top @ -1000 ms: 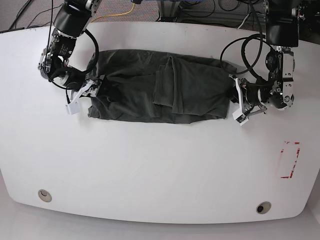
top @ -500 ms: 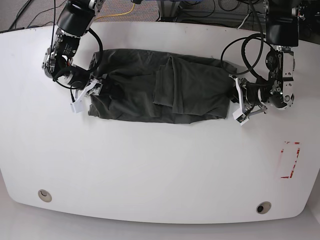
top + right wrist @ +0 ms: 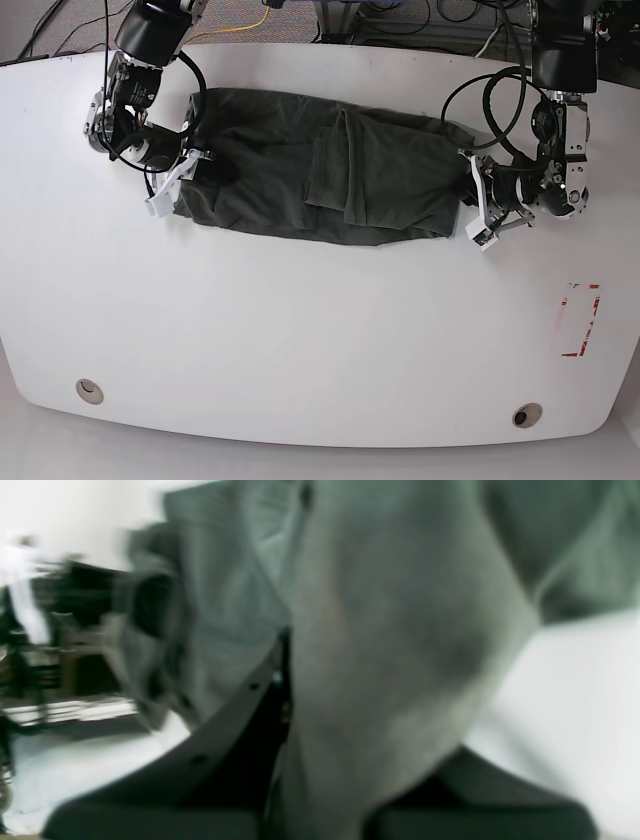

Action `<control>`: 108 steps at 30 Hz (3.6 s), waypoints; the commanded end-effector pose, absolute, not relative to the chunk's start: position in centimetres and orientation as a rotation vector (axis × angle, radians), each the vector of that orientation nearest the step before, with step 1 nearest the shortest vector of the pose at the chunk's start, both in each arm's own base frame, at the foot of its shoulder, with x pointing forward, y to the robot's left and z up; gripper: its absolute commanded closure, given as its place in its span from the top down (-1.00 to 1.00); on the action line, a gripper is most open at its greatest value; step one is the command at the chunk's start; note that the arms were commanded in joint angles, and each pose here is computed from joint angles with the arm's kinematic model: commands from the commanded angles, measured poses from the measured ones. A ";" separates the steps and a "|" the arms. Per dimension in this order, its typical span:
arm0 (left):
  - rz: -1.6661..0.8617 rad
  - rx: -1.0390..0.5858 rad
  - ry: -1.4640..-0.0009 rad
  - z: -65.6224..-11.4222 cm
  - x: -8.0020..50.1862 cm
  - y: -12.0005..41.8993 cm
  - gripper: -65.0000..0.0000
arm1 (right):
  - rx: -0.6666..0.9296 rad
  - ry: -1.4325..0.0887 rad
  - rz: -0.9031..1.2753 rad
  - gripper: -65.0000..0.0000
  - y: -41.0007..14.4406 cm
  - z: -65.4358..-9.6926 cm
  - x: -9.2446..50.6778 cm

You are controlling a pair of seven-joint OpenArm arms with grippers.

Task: Layout the t-shirt on the table in an organized manner, then fold the t-shirt properly
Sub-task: 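Grasp the folded shirt's end with the right gripper, then fold the held end with the right gripper over toward the left gripper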

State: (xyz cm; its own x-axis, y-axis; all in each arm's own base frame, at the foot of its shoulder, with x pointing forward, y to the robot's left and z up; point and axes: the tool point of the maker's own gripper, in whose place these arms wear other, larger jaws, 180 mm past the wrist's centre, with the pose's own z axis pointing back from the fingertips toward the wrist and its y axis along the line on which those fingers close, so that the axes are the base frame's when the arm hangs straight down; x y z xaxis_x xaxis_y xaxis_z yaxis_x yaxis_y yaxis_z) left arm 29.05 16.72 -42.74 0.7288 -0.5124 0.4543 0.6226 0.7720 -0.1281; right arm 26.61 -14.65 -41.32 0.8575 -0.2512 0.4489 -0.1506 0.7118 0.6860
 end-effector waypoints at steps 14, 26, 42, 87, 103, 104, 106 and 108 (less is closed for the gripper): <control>-0.652 -0.199 -0.261 -45.1 26.6 17.6 -0.80 | 0.736 -0.746 0.211 -1.00 -9.6 -32.0 28.9; -0.653 -0.222 -0.267 -45.2 26.6 16.4 -0.80 | 0.870 -0.723 0.309 -1.00 -1.9 -29.1 28.9; -0.653 -0.227 -0.268 -45.3 26.6 16.2 -0.80 | 1.061 -0.650 0.425 -1.00 7.3 -27.1 28.5; -0.646 -0.251 -0.269 -45.6 26.2 15.2 -0.80 | 0.968 -0.732 0.793 0.49 13.4 -22.8 29.0; -0.645 -0.253 -0.276 -45.5 26.4 15.2 -0.80 | 0.678 -0.766 0.735 0.49 3.5 -26.2 32.5; -0.645 -0.253 -0.276 -45.5 26.4 15.2 -0.80 | 0.659 -0.792 0.738 0.49 2.8 -26.1 32.9; -0.644 -0.253 -0.277 -45.5 26.4 15.2 -0.80 | 0.633 -0.806 0.759 0.49 1.8 -26.4 33.3; -0.644 -0.255 -0.282 -45.4 26.4 15.2 -0.80 | 0.619 -0.796 0.775 0.49 1.0 -27.1 33.5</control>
